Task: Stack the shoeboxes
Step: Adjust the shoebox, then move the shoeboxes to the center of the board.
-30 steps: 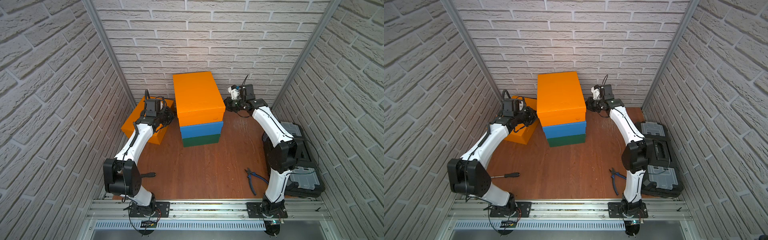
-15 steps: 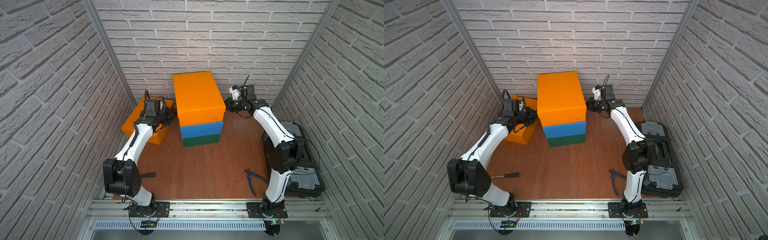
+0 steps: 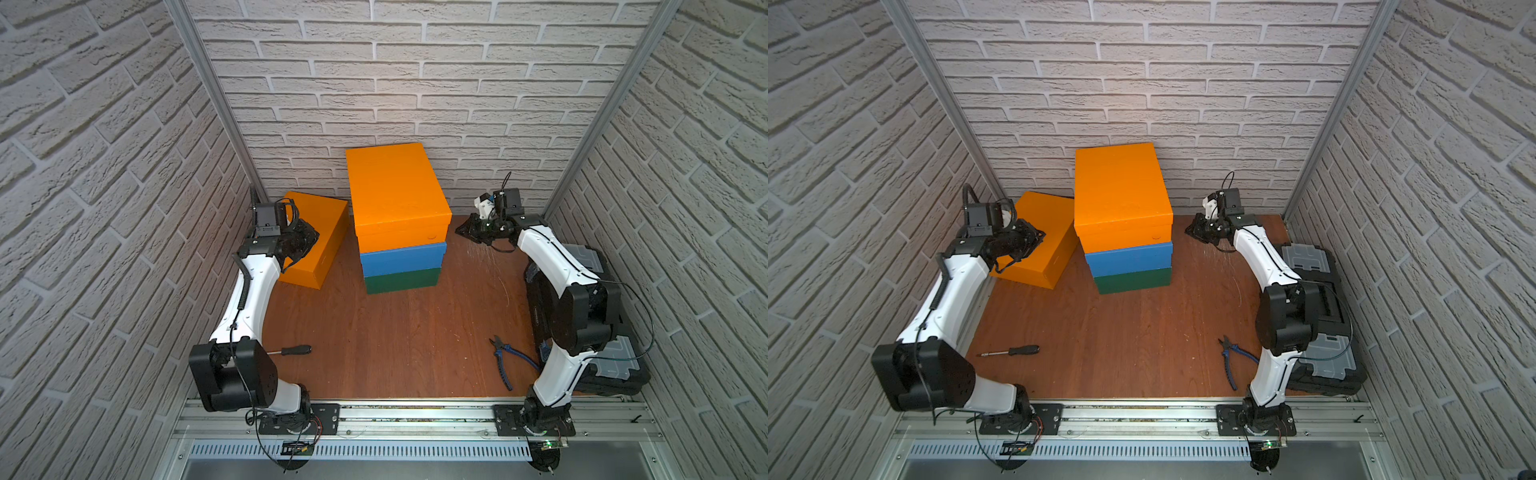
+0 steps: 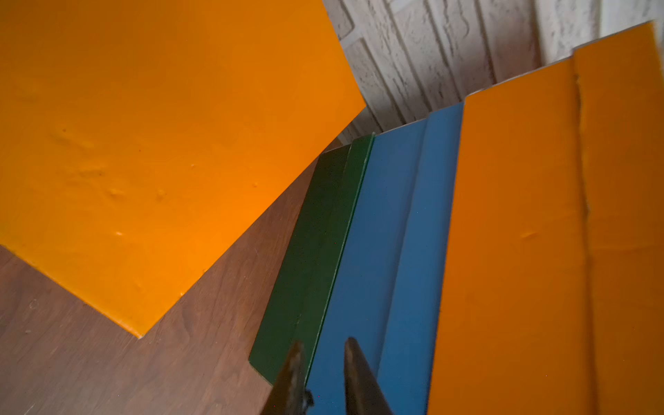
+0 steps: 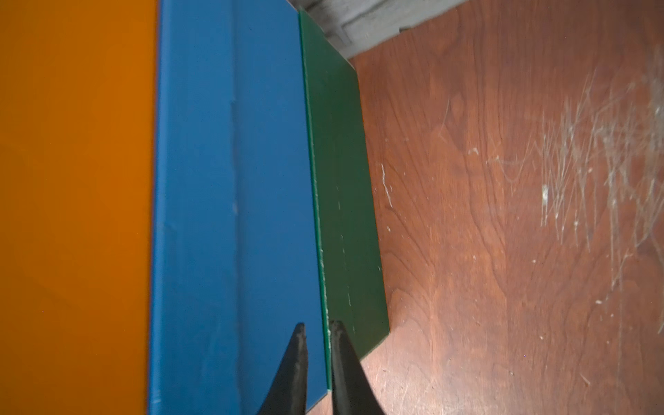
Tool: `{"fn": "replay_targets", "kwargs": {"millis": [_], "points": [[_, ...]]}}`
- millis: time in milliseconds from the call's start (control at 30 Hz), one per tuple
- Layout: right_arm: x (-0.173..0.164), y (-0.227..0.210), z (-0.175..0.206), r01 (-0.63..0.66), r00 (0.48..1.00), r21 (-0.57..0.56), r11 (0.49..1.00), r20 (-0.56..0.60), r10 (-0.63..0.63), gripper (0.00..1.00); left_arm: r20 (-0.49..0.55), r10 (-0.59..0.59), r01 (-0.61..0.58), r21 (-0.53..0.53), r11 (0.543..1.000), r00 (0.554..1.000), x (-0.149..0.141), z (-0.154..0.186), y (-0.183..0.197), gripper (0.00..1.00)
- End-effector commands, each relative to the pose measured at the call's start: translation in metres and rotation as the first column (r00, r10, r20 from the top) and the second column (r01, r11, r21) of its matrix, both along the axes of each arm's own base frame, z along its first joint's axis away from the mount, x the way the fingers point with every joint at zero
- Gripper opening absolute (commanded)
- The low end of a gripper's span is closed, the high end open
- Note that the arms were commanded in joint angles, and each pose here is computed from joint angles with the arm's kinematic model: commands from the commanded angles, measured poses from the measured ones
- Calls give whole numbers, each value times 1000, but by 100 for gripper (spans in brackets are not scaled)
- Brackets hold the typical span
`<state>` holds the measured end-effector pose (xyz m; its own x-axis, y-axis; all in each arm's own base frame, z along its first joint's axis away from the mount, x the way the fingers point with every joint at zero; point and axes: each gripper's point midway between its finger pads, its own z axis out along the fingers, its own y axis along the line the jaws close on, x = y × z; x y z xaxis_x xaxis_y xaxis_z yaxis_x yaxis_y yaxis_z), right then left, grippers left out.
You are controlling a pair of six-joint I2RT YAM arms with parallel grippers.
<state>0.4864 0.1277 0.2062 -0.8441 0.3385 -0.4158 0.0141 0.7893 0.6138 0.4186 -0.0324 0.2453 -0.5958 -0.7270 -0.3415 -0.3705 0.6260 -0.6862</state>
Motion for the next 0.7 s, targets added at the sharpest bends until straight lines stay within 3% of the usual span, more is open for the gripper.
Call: {"fn": "replay_targets", "kwargs": {"millis": [0,333,667], "points": [[5,7,-20,-22,1000,18,1000,-10,23,16,-101,-25,25,-1,1000,995,2,-46,-10,22],[1,16,-76,-29,993,81,996,-114,38,15,-212,-130,117,-74,990,969,27,-121,-70,20],[-10,42,-127,-52,978,141,989,-195,79,15,-265,-175,147,-122,982,948,35,-170,-105,18]]}}
